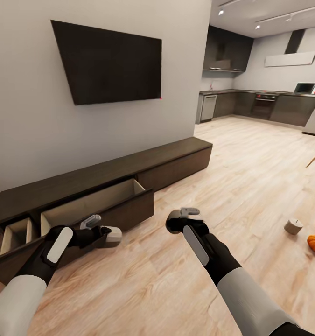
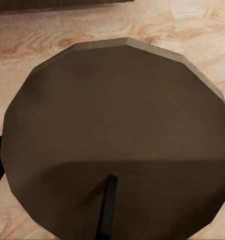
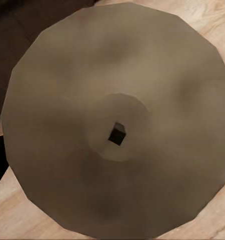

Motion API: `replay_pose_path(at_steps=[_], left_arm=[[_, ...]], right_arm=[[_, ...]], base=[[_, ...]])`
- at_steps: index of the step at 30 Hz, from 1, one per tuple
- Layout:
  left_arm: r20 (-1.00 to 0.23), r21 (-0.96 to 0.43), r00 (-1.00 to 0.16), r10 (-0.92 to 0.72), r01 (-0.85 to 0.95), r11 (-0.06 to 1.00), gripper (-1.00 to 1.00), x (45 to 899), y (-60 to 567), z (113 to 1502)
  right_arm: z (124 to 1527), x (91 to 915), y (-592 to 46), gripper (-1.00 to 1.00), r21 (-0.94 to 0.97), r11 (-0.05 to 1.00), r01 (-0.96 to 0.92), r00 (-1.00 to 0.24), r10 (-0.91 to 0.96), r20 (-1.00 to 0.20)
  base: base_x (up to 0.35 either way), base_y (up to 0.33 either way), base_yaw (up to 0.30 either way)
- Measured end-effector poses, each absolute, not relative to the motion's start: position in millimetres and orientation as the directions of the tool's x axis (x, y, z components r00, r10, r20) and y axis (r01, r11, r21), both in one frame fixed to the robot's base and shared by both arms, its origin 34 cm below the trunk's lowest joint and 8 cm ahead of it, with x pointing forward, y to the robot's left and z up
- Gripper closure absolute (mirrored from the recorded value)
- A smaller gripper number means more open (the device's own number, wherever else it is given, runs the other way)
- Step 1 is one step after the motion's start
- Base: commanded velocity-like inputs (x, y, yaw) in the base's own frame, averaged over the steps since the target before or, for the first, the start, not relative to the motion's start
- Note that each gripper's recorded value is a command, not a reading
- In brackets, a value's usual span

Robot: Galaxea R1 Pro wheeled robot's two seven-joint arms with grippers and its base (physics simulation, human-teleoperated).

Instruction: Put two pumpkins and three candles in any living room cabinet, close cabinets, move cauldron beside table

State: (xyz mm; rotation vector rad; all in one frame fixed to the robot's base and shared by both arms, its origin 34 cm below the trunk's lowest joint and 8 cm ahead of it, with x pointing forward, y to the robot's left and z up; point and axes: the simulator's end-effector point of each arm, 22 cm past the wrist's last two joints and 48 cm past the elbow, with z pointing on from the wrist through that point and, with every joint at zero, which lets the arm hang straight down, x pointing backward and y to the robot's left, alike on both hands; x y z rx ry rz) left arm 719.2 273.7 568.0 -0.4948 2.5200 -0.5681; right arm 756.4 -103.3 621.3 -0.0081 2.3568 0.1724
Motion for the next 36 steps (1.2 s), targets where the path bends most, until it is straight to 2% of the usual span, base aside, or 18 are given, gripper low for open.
replay_pose_path(at_steps=[23,36], left_arm=[[-0.393,-0.489,-0.804,-0.447,-0.229,0.842,1.00,720.3,272.0,569.8],[-0.416,-0.489,-0.786,-0.458,-0.231,0.841,1.00,725.7,275.5,572.1]], right_arm=[[621.7,756.9,-105.1,1.00,0.118,0.991,-0.055,-0.710,0.044,-0.702],[621.7,756.9,-105.3,1.00,0.117,0.992,-0.055,-0.710,0.044,-0.702]], base=[[0.244,-0.228,0.287],[0.068,-0.076,0.287]])
